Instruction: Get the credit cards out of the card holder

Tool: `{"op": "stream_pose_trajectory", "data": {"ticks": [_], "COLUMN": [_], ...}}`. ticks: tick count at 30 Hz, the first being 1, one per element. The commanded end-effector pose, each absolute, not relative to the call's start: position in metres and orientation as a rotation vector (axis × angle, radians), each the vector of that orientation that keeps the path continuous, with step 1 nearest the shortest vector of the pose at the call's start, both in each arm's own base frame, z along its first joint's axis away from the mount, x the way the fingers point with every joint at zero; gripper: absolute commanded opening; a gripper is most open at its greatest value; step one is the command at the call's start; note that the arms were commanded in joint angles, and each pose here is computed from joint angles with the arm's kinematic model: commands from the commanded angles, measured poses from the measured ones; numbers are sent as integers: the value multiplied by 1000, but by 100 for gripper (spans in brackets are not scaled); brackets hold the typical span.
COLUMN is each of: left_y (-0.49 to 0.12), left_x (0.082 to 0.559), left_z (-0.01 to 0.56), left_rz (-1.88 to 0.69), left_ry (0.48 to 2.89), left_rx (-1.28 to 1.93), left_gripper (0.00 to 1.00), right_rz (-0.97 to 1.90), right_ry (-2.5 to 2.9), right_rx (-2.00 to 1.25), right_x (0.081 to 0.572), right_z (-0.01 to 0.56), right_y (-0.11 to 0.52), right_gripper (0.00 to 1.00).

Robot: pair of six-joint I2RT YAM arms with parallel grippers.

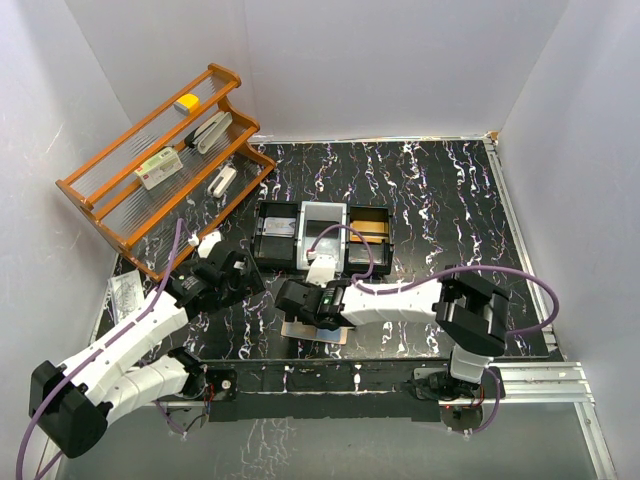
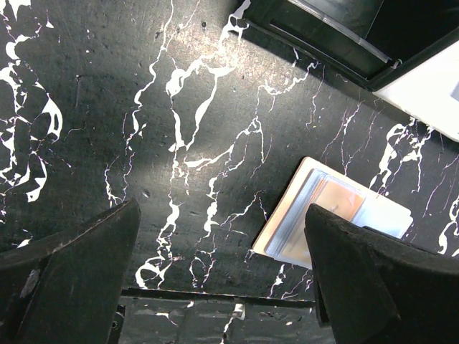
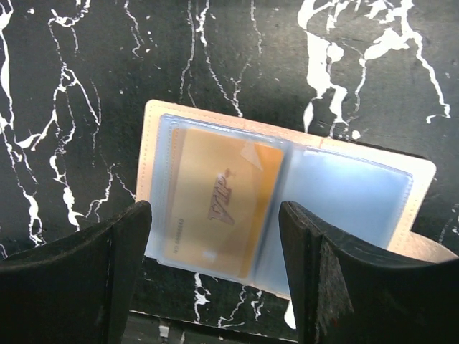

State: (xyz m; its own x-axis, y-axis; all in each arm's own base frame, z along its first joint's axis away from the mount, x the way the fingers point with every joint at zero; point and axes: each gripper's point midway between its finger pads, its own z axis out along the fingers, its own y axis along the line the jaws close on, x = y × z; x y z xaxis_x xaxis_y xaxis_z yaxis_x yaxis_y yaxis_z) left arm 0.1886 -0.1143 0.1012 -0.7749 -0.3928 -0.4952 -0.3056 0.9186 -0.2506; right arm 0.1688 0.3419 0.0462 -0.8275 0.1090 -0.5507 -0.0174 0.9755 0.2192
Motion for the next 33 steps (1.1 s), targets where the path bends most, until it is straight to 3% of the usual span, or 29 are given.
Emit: {"op": "stream_pose_trajectory", "data": {"ticks": [1,10,21,30,33], "left_y": [-109,-107,-111,-120,-124], "left_x": [190,187,189,188,187], "left_z": [104,104,102,96,94], "left_rz": [-183,-192,-192,-249,-261], "left_ry": [2505,2497,2514,2537,2552], "left_rx": [-508,-517,-495,-459,-435], "left_gripper": [99,99,99,99,99], "right_rz": [330,192,113,410,495], "right_ry": [2486,2519,2568,2545,2542], "right_rx": [65,57,64,72,77], "right_x": [179,179,172,171,171], "right_z": [66,47,18,36,41], "right_y": [361,353,338,355,357], "right_gripper": [70,69,61,43,42]}}
